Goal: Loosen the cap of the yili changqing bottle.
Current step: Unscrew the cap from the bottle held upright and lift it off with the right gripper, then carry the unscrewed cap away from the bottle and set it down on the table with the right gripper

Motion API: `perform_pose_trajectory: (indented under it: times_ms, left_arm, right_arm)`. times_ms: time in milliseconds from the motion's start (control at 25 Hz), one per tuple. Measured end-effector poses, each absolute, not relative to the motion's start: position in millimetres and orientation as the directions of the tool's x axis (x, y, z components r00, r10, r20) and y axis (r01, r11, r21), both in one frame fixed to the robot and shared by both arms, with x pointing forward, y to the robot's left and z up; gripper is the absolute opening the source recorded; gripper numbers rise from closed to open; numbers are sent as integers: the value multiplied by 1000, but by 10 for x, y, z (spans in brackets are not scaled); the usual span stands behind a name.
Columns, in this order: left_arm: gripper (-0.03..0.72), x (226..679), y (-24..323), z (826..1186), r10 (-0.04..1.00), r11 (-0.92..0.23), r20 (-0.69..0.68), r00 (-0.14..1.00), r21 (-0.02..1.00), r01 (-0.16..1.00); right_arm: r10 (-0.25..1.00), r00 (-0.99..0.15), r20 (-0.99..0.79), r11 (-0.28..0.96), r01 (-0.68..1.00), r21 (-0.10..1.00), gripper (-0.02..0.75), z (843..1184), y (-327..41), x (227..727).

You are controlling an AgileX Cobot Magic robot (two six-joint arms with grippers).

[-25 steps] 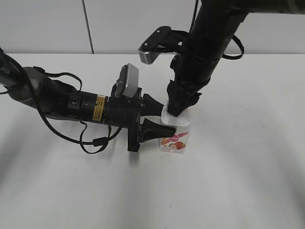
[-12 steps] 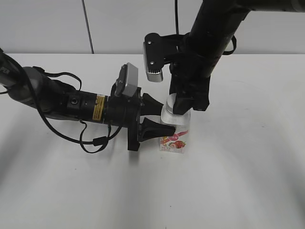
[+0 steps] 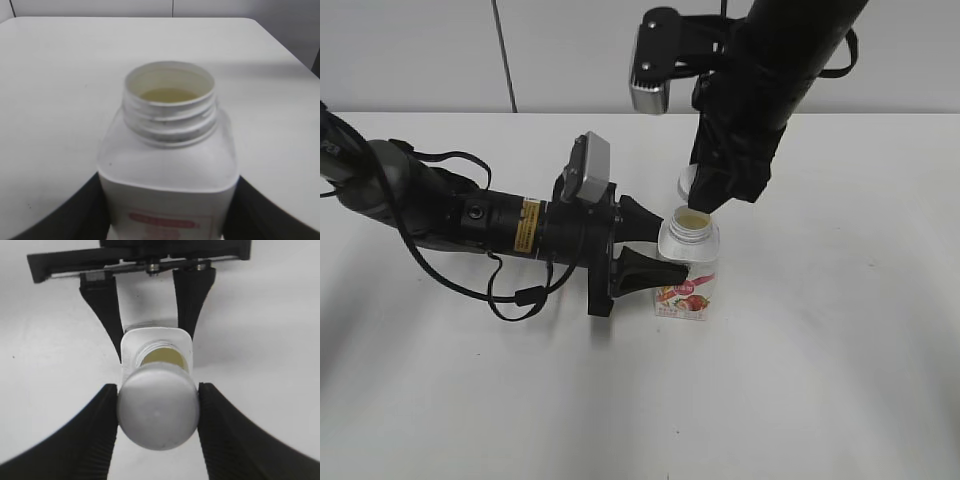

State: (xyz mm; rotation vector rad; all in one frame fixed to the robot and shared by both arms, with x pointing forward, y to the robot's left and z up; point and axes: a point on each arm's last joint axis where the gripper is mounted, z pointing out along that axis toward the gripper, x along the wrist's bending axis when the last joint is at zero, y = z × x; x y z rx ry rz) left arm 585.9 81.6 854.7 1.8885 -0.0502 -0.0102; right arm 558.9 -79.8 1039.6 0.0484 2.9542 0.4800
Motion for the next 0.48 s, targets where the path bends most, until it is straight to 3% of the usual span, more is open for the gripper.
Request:
perform_pose_trajectory:
  times_ms: [160, 280, 480]
  left_arm:
    - [387, 5859, 816, 8547, -40, -312, 18, 999, 950, -30]
    - [387, 5859, 816, 8547, -40, -312, 18, 999, 950, -30]
    - [387, 5859, 816, 8547, -40, -312, 18, 999, 950, -30]
  right_arm:
    - [350, -934, -78, 883, 301, 361, 388, 10569, -854, 5536]
    - [590, -807, 12, 756, 558, 342, 388, 10634, -911, 5488]
    - [754, -655, 38, 634, 743, 216, 388, 10610, -1023, 5438]
